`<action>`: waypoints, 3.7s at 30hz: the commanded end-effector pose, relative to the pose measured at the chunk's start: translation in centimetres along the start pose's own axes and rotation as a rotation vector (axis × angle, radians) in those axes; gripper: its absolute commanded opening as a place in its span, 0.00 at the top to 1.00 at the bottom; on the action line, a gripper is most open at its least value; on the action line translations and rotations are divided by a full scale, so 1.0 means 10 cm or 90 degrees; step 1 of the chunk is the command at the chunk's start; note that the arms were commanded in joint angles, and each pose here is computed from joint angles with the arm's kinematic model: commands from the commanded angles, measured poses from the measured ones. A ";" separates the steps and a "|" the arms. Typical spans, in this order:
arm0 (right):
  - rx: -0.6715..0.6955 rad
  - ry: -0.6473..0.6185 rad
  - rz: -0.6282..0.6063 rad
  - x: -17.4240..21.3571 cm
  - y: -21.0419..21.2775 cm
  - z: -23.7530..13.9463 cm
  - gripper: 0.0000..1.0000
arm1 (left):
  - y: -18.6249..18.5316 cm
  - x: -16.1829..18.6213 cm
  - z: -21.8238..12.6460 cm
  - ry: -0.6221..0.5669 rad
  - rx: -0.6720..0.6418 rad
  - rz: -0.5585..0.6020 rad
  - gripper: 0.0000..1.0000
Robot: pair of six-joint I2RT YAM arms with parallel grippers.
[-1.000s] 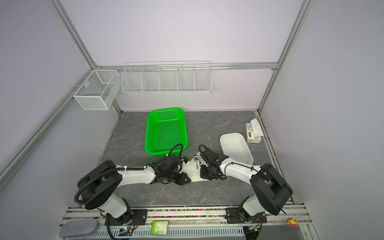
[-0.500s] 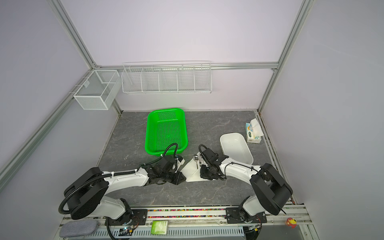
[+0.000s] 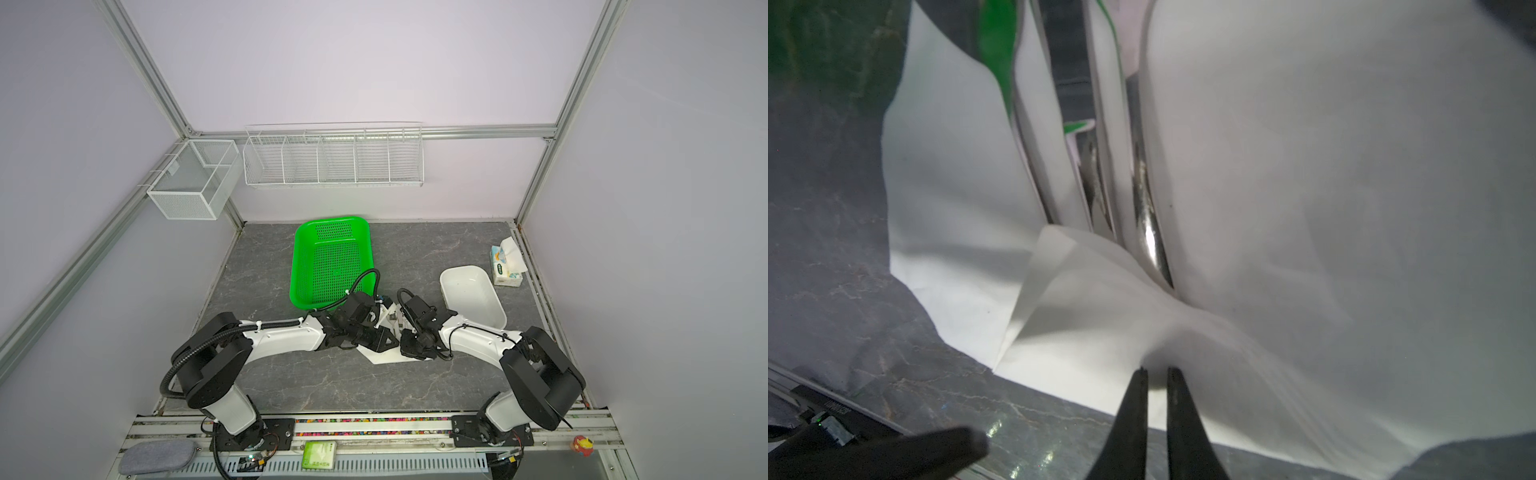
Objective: Place the utensils on the paper napkin and roll it up
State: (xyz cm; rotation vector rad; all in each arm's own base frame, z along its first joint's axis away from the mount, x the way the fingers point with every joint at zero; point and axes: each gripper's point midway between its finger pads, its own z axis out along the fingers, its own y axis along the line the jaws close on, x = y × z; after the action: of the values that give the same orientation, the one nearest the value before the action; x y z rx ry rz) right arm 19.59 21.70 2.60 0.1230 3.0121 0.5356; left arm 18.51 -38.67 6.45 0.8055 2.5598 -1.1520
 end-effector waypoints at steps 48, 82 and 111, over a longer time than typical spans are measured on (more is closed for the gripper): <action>-0.051 -0.051 0.163 0.04 -0.67 -0.30 0.78 | -0.18 0.20 0.45 0.110 0.005 0.048 0.90; -0.107 -0.067 0.165 -0.25 -0.75 -0.33 0.60 | -0.14 0.18 0.48 0.113 -0.009 0.047 0.90; -0.287 -0.120 0.066 -0.31 -0.23 -0.49 0.37 | -0.12 0.20 0.47 0.111 -0.012 0.049 0.90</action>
State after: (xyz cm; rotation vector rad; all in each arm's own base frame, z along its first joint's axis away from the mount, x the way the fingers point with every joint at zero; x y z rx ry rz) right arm 22.71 16.98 6.41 0.3385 2.6543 1.0609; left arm 16.14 -41.88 3.24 1.0087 2.6622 -1.0824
